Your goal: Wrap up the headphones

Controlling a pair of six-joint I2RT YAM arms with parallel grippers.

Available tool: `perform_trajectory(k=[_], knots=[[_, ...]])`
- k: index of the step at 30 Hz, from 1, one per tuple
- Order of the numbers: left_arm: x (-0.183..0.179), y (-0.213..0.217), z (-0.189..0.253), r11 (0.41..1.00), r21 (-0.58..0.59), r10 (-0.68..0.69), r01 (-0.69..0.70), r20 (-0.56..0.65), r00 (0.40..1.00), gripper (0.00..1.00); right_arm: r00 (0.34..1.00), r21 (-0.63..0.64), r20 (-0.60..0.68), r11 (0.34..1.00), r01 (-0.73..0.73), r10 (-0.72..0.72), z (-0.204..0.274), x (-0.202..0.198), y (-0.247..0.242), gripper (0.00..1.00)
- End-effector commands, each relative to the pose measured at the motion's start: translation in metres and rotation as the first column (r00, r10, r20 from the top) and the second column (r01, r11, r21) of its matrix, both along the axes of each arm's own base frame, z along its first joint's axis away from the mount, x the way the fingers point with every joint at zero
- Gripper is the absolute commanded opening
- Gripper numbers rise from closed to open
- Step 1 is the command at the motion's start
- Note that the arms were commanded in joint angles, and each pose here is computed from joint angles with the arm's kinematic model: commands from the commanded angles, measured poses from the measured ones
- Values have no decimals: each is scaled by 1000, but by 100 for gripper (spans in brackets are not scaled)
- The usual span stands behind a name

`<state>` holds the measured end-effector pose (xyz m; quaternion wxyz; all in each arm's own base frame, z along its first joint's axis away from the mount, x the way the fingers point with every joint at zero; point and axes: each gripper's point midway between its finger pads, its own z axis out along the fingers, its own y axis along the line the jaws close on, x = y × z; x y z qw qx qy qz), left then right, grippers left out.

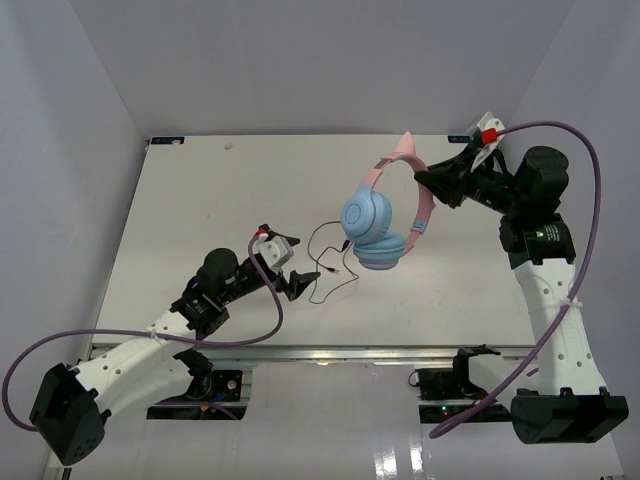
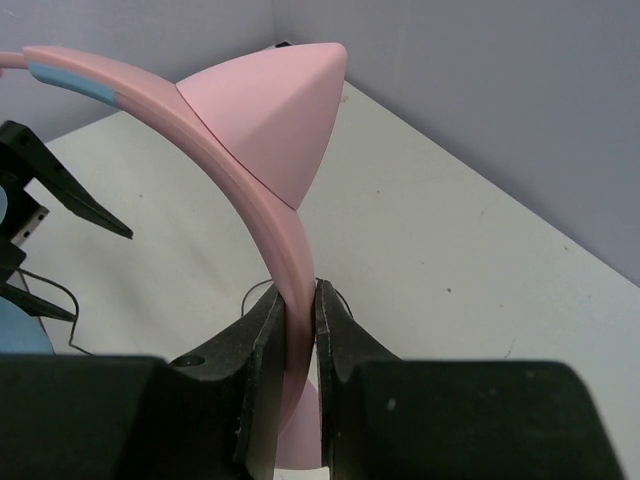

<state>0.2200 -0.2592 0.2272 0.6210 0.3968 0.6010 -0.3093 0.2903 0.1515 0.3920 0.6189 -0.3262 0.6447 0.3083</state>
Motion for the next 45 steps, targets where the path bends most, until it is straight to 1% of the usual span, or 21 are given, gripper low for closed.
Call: perform_trajectory(k=[1,5,7,10,14,17,22,24,26,29,30,31,32,33,35,40,42,44,45], knots=[[-9,3,-19,1000,13,-21,21,-3,1000,94,998,70,48,997,-41,38,43,-16,5,8],[-28,-3,-36,995,-49,-91,87,-93,991,88,998,100,29,993,-58,55,51,-20,8,8],[-33,-7,-32,990,-103,-113,101,-111,987,87,998,120,16,991,-67,65,56,-20,10,8],[-38,-12,-32,981,-148,-142,124,-118,983,86,997,152,-2,985,-78,79,63,-22,12,8],[-36,-19,-46,984,-125,-148,130,-154,977,80,996,180,-13,980,-87,90,74,-23,13,8],[-34,-23,-48,981,-150,-151,126,-171,974,77,993,205,-31,973,-106,115,77,-27,15,8],[-36,-39,-42,964,-206,-203,168,-163,965,77,991,234,-57,966,-106,122,76,-25,15,8],[-33,-44,-36,960,-228,-201,164,-148,968,77,990,240,-72,965,-104,124,72,-23,15,8],[-27,-49,-40,965,-221,-179,142,-158,971,77,988,248,-79,963,-106,129,72,-23,15,8],[-12,-48,-46,975,-212,-98,65,-149,984,75,988,251,-81,962,-110,134,72,-25,15,8],[-9,-48,-48,976,-213,-87,54,-149,985,70,987,252,-81,961,-113,137,73,-26,15,8],[-6,-50,-49,976,-213,-79,46,-150,985,63,986,255,-85,960,-115,141,73,-27,16,8],[-3,-52,-50,977,-211,-75,42,-153,985,51,985,262,-92,958,-119,147,74,-28,16,8],[0,-56,-46,975,-217,-78,44,-151,986,43,983,267,-97,956,-123,154,75,-29,17,8],[4,-64,-45,973,-226,-86,50,-151,985,36,980,278,-110,952,-131,167,77,-32,18,8],[14,-72,-33,958,-286,-74,36,-125,989,21,975,285,-117,947,-149,188,80,-39,19,8],[14,-75,-25,951,-305,-89,52,-110,990,14,973,284,-123,946,-153,195,77,-40,19,8],[10,-79,-18,945,-315,-123,86,-99,987,3,973,280,-132,948,-149,192,70,-39,19,8],[8,-80,-13,942,-321,-139,102,-93,986,0,973,275,-132,950,-147,189,66,-38,19,8]])
